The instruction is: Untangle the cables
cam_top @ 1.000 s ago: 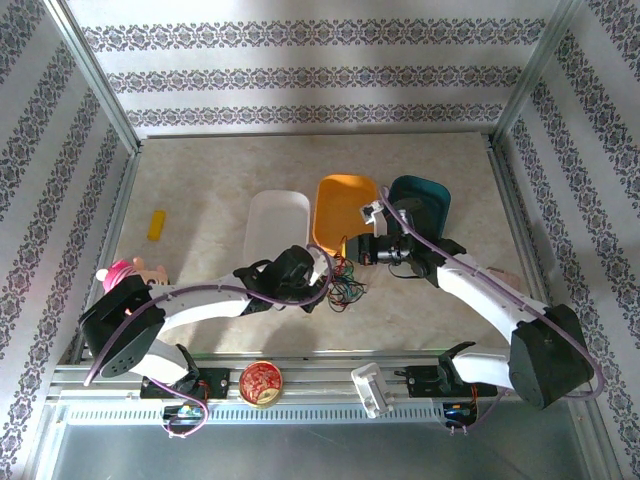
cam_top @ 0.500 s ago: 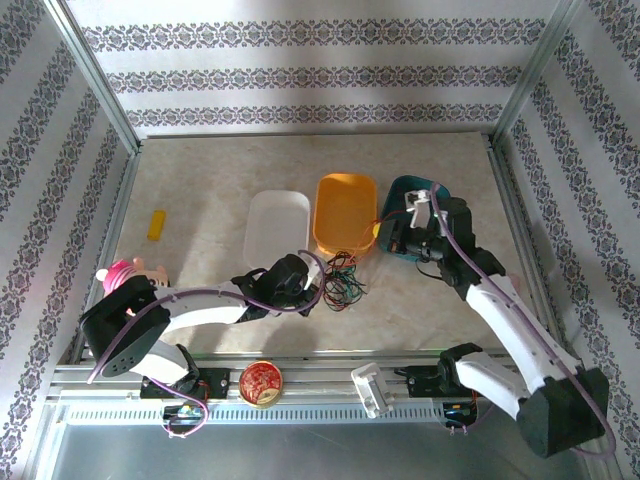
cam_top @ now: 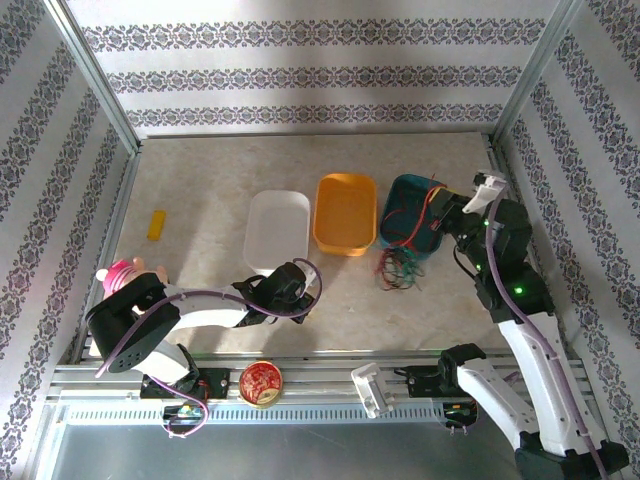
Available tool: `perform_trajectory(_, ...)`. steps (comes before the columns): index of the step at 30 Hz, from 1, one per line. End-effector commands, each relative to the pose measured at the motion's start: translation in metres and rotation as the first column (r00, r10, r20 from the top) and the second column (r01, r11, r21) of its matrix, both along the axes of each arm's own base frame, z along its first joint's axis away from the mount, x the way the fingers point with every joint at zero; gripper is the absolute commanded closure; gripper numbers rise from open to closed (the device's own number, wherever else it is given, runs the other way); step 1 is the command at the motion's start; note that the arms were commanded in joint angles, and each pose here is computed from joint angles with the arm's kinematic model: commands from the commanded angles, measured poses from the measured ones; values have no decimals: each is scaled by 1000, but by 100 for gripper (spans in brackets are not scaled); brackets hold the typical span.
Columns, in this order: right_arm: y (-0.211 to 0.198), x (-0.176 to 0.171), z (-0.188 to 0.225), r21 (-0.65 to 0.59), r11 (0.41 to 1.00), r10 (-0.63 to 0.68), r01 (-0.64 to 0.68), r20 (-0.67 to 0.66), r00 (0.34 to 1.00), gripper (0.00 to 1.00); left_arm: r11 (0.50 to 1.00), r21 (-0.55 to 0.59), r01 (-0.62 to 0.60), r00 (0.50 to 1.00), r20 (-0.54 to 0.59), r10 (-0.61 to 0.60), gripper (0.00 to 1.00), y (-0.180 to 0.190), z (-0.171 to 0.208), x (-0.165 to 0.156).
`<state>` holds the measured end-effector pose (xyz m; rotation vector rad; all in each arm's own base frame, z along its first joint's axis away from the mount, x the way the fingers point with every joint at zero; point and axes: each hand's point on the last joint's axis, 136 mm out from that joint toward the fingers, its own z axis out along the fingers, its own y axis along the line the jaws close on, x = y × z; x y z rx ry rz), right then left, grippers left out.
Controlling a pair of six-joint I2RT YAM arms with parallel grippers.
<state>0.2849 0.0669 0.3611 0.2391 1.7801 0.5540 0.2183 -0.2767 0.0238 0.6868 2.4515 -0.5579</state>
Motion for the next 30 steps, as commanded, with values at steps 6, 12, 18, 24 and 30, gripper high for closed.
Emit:
perform_trajectory(6,20,-5,38,0,992,129,-130,86,988,100,994,-94,54,998,33,-51,94,-15,29,0)
perform_trajectory(12,48,-23,46,13,951,305,-309,127,944,100,970,-187,155,985,103,-138,50,-40,83,2)
perform_trajectory(18,92,-39,62,82,845,514,-529,150,845,100,933,-268,240,964,180,-196,28,-63,133,6)
perform_trajectory(24,122,-27,48,148,837,514,-527,122,849,100,896,-321,306,945,219,-245,24,-83,162,5)
perform_trajectory(30,138,-9,30,176,878,436,-445,91,895,100,904,-321,283,955,178,-236,23,-90,147,9)
